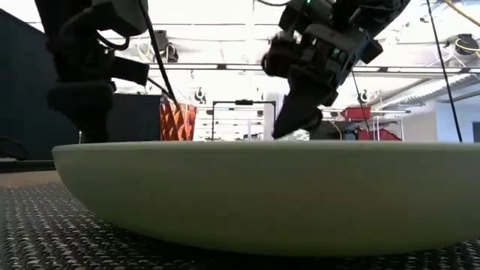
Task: Set table place
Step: Fold the black napkin
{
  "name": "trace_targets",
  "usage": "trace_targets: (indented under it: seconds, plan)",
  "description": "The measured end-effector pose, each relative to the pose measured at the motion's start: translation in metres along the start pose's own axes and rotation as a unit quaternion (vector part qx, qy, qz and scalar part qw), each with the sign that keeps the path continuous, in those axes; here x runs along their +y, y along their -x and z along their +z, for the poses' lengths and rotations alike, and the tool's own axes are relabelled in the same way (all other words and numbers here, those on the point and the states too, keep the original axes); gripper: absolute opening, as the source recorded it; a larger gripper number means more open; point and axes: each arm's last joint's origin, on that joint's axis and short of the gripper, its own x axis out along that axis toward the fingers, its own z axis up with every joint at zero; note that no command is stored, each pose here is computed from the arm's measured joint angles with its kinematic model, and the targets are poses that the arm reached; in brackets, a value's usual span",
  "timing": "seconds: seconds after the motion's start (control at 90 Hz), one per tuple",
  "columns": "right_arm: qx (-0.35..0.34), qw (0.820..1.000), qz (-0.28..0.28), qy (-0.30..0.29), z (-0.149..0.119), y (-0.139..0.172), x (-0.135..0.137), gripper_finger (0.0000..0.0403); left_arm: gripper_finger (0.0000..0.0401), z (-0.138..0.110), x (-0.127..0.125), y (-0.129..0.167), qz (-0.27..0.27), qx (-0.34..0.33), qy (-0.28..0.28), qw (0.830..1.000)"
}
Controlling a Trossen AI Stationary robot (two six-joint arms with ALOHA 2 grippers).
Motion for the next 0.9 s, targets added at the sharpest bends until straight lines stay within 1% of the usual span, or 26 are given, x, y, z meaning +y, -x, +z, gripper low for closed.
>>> trace_targets:
  seconds: [0.044,0.089,0.233,0.322,0.4,0.533,0.611,0.733,0.8,0.844,0.9]
  plan:
    - [-0.021,1.000,0.003,0.016,0.003,-0.001,0.006,0.0106,0.0157,-0.001,0.000,0.006,0.007,-0.026,-0.001,1.000]
    - [-0.039,0.999,0.006,0.025,0.005,-0.002,0.011,0.0106,0.0157,-0.002,0.002,0.013,0.009,-0.053,0.012,0.998]
    - [-0.077,0.996,0.027,0.040,0.011,-0.004,0.020,0.0106,0.0157,-0.006,0.009,0.034,0.013,-0.129,0.040,0.991]
    - [-0.078,0.996,0.029,0.040,0.011,-0.006,0.021,0.0107,0.0157,-0.008,0.013,0.045,0.013,-0.170,0.058,0.984]
    - [-0.072,0.996,0.025,0.041,0.008,-0.012,0.018,0.0107,0.0157,-0.010,0.016,0.050,0.013,-0.191,0.062,0.980]
    - [-0.040,0.998,0.021,0.032,-0.002,-0.028,0.011,0.0107,0.0157,-0.015,0.014,0.049,0.010,-0.192,0.064,0.979]
    - [-0.024,0.999,0.020,0.025,-0.009,-0.037,0.008,0.0107,0.0157,-0.021,0.011,0.043,0.001,-0.171,0.051,0.984]
    - [-0.018,1.000,0.018,0.018,-0.012,-0.041,0.006,0.0107,0.0157,-0.028,0.004,0.029,-0.010,-0.139,0.035,0.990]
    - [-0.014,1.000,0.011,0.022,-0.012,-0.041,0.006,0.0107,0.0157,-0.029,0.000,0.024,-0.007,-0.134,0.026,0.991]
    - [-0.009,1.000,0.003,0.027,-0.014,-0.041,0.005,0.0107,0.0157,-0.029,-0.003,0.021,0.002,-0.131,0.010,0.991]
    - [-0.001,0.999,-0.005,0.035,-0.015,-0.041,0.004,0.0107,0.0157,-0.030,-0.006,0.016,0.019,-0.128,-0.025,0.991]
